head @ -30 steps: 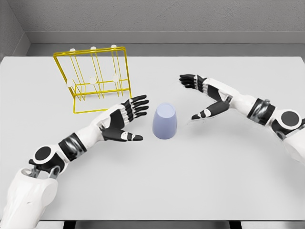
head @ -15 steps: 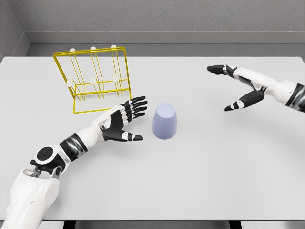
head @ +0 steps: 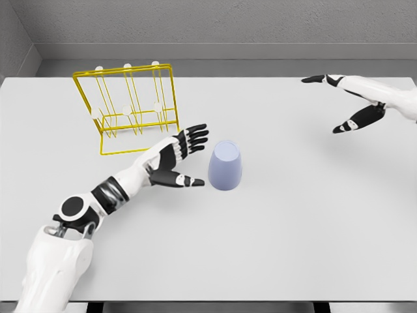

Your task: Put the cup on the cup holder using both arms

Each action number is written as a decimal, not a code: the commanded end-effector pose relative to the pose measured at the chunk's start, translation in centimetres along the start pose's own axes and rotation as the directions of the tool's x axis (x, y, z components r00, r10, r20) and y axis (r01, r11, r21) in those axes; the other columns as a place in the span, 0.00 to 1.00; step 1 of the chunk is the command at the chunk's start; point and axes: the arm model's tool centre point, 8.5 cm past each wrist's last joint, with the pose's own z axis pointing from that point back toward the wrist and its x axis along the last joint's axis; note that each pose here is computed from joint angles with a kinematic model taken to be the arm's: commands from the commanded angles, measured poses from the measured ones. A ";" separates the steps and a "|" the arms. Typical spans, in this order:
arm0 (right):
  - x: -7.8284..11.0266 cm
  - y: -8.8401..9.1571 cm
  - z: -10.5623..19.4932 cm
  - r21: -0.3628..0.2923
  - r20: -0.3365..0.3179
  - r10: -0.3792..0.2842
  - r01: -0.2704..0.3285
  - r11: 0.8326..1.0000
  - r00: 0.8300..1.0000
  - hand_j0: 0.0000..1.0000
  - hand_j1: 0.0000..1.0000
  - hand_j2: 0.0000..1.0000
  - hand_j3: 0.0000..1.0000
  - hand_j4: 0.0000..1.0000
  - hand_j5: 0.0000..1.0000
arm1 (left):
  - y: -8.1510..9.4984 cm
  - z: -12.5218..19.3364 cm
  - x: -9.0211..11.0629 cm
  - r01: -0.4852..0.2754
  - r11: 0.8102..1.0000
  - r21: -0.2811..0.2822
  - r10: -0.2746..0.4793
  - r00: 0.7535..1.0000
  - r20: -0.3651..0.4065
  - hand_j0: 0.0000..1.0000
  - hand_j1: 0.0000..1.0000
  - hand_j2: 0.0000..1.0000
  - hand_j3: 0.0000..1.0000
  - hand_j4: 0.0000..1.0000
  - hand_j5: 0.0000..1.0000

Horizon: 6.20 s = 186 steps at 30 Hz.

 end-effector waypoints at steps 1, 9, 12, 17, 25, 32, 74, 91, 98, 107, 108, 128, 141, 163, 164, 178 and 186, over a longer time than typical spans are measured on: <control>0.0 -0.2 0.3 -0.004 -0.003 0.000 0.000 1.000 1.000 1.00 1.00 1.00 1.00 1.00 1.00 | -0.3 -0.4 -0.5 -0.017 1.000 0.001 0.017 1.000 -0.004 1.00 1.00 1.00 1.00 1.00 1.00; -0.1 -0.3 0.2 -0.010 -0.004 -0.005 0.005 1.000 1.000 1.00 1.00 1.00 1.00 1.00 1.00 | -0.2 -1.2 -1.0 -0.038 0.999 0.004 0.038 0.999 -0.010 1.00 1.00 1.00 1.00 1.00 1.00; -0.1 -0.4 0.3 -0.012 -0.006 -0.004 0.004 1.000 1.000 1.00 1.00 1.00 1.00 1.00 1.00 | -0.4 -1.5 -1.4 -0.027 1.000 0.007 0.027 0.999 -0.023 1.00 1.00 1.00 1.00 1.00 1.00; -0.2 -0.4 0.4 -0.012 -0.009 -0.003 0.003 1.000 1.000 1.00 1.00 1.00 1.00 1.00 1.00 | -0.4 -1.5 -1.4 -0.027 1.000 0.007 0.027 0.999 -0.023 1.00 1.00 1.00 1.00 1.00 1.00; -0.5 -0.3 0.6 -0.012 -0.019 -0.007 0.006 1.000 1.000 1.00 1.00 1.00 1.00 1.00 1.00 | -0.2 -1.5 -1.6 -0.032 0.999 0.014 0.032 0.999 -0.030 1.00 1.00 1.00 1.00 1.00 1.00; -0.9 -0.5 0.9 -0.017 -0.035 -0.011 0.010 1.000 0.999 1.00 1.00 1.00 1.00 1.00 1.00 | -0.4 -1.6 -1.9 -0.010 1.000 0.010 0.010 0.999 -0.049 1.00 1.00 1.00 1.00 1.00 1.00; -1.0 -2.1 1.1 -0.043 -0.045 0.007 -0.008 0.999 0.999 1.00 1.00 1.00 1.00 1.00 1.00 | -1.7 -3.5 -2.0 -0.030 0.999 -0.017 0.029 0.999 -0.041 1.00 1.00 1.00 1.00 1.00 1.00; -1.0 -2.0 1.1 -0.042 -0.045 0.005 -0.007 0.999 0.999 1.00 1.00 1.00 1.00 1.00 1.00 | -1.6 -3.8 -2.0 -0.032 0.999 -0.019 0.031 0.999 -0.043 1.00 1.00 1.00 1.00 1.00 1.00; -0.9 -2.0 1.0 -0.041 -0.044 0.006 -0.007 0.999 0.999 1.00 1.00 1.00 1.00 1.00 1.00 | -1.7 -4.0 -1.9 -0.035 0.999 -0.021 0.034 0.999 -0.038 1.00 1.00 1.00 1.00 1.00 1.00; -0.9 -1.6 0.7 -0.034 -0.040 0.002 -0.003 0.999 0.999 1.00 1.00 1.00 1.00 1.00 1.00 | -2.2 -4.3 -2.1 -0.038 0.999 -0.033 0.037 0.999 -0.037 1.00 1.00 1.00 1.00 1.00 1.00; -0.9 -1.6 0.7 -0.034 -0.040 0.002 -0.003 0.999 0.999 1.00 1.00 1.00 1.00 1.00 1.00 | -2.3 -4.3 -2.1 -0.038 0.999 -0.035 0.036 0.999 -0.038 1.00 1.00 1.00 1.00 1.00 1.00; -0.9 -1.8 0.9 -0.038 -0.042 0.004 -0.006 0.999 0.999 1.00 1.00 1.00 1.00 1.00 1.00 | -2.2 -4.2 -2.2 -0.041 0.999 -0.032 0.039 0.998 -0.043 0.51 0.51 0.51 0.51 0.51 0.51; -1.0 -1.7 0.9 -0.036 -0.044 0.003 -0.005 0.999 0.999 1.00 1.00 1.00 1.00 1.00 1.00 | -1.9 -3.9 -2.3 -0.045 0.999 -0.025 0.044 0.998 -0.043 0.44 0.44 0.44 0.44 0.44 0.44; -1.0 -1.6 0.8 -0.035 -0.042 0.001 -0.003 0.999 0.999 1.00 1.00 1.00 1.00 1.00 1.00 | -3.2 0.1 4.6 -0.035 0.996 -0.083 0.050 0.983 0.179 0.43 0.43 0.43 0.43 0.43 0.43; -1.0 -1.6 0.8 -0.034 -0.041 0.002 -0.004 0.999 0.999 1.00 1.00 1.00 1.00 1.00 1.00 | -3.1 0.3 4.6 -0.033 0.996 -0.082 0.047 0.983 0.176 0.43 0.43 0.43 0.43 0.43 0.43; -0.9 -1.5 0.6 -0.031 -0.039 0.001 -0.002 1.000 0.999 1.00 1.00 1.00 1.00 1.00 1.00 | -1.6 2.1 6.5 -0.046 0.995 -0.091 0.065 0.973 0.219 0.42 0.42 0.42 0.42 0.42 0.42; -0.9 -1.5 0.6 -0.031 -0.039 0.001 -0.002 1.000 0.999 1.00 1.00 1.00 1.00 1.00 1.00 | -0.3 2.6 7.8 -0.038 0.996 -0.081 0.056 0.969 0.243 0.42 0.42 0.42 0.42 0.42 0.42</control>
